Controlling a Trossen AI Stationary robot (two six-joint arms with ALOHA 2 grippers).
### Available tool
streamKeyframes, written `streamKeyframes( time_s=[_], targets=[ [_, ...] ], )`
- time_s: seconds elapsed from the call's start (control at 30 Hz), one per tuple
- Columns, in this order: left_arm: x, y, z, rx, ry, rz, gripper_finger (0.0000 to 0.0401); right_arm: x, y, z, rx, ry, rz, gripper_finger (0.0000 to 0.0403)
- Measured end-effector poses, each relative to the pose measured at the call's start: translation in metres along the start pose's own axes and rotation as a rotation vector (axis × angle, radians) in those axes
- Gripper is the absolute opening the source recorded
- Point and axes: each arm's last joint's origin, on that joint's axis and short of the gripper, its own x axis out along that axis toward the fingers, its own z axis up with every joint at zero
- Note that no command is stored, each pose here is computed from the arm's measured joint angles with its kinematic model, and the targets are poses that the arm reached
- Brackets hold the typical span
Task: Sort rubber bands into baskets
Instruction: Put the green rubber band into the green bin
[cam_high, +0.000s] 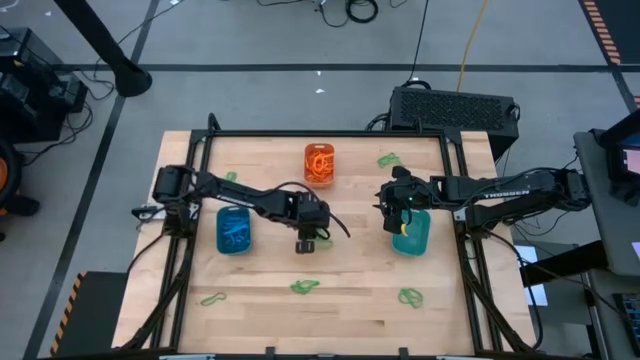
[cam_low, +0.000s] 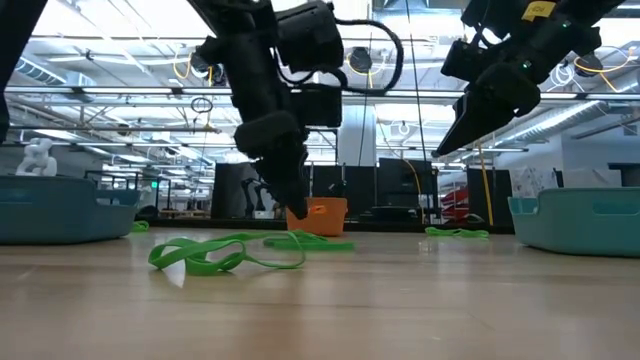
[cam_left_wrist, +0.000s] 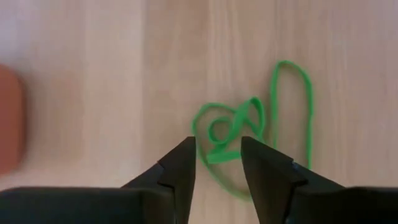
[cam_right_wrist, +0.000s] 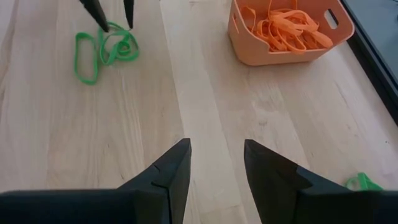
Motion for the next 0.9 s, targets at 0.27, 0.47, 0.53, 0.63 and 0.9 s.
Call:
streamKeyframes(
  time_s=[0.27,0.47,0.53,0.63,0.9],
  targets=[
    [0.016,-0.006,-0.013,-0.03,0.13,-0.048,0.0139,0.0,0.0,0.0,0.0,0.0,0.0,0.0141],
    [0.016,-0.006,-0.012,-0.001,0.122,-0.039,0.0139,0.0,0.0,0.0,0.007,-0.001,0.0,0.0141],
    [0.016,-0.005,-0.012,0.025,0.12,-0.018,0.0139,0.0,0.0,0.0,0.012,-0.001,0.0,0.0141],
    [0.016,-0.004,-0.01,0.122,0.1,0.019,0.0139,0.0,0.0,0.0,0.019,-0.001,0.0,0.0141],
    [0.016,-0.015,-0.004,0.338,0.033,0.011,0.0139,0.0,0.0,0.0,0.023,-0.001,0.0,0.0141]
  ],
)
